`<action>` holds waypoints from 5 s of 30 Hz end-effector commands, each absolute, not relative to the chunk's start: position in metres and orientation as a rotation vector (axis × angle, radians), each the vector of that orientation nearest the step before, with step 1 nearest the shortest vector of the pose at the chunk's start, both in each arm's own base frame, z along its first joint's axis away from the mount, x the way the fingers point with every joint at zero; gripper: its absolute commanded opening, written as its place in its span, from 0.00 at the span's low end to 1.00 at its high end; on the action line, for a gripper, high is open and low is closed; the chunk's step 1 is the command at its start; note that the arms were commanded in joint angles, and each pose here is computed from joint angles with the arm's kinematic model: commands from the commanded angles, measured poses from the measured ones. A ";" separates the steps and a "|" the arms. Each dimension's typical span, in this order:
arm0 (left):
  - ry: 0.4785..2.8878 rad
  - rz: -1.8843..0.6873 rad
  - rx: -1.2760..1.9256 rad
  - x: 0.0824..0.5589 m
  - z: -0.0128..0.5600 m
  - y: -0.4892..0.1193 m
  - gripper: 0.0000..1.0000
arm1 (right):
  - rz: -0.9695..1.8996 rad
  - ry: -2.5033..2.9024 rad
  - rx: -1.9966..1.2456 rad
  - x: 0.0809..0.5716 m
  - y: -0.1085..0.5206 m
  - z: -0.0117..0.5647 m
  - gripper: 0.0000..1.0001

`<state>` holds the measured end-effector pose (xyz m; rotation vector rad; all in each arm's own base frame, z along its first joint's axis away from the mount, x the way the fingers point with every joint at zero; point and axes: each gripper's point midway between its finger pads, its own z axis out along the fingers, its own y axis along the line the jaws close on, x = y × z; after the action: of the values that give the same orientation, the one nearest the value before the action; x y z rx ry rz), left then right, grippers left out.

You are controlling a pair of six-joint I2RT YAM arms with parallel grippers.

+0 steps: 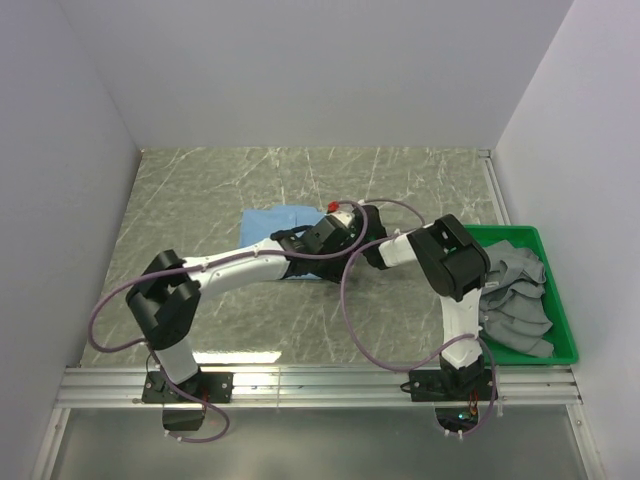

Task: Fold and stack the long sleeve shirts
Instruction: Fold the shirt

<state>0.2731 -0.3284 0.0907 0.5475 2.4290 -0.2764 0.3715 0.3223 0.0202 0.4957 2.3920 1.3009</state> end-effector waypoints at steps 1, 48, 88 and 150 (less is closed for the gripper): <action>2.350 -0.370 0.467 0.273 0.137 -0.325 0.75 | 1.189 2.390 0.396 0.383 0.301 0.026 0.00; 2.238 -0.116 -0.243 0.354 0.185 -0.070 0.82 | -1.363 2.171 -0.622 0.479 0.053 0.213 0.02; 2.173 -0.153 -0.371 0.357 0.197 -0.046 0.82 | -0.334 2.270 -0.749 0.358 0.313 0.147 0.57; 2.273 -0.560 -0.463 0.483 0.137 -0.216 0.80 | 0.779 2.358 0.162 0.301 0.224 0.121 0.51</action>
<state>0.4751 -0.2349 0.0604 -0.5075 2.4152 -0.5987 0.2849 0.2367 0.1000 -0.0623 2.4849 0.7272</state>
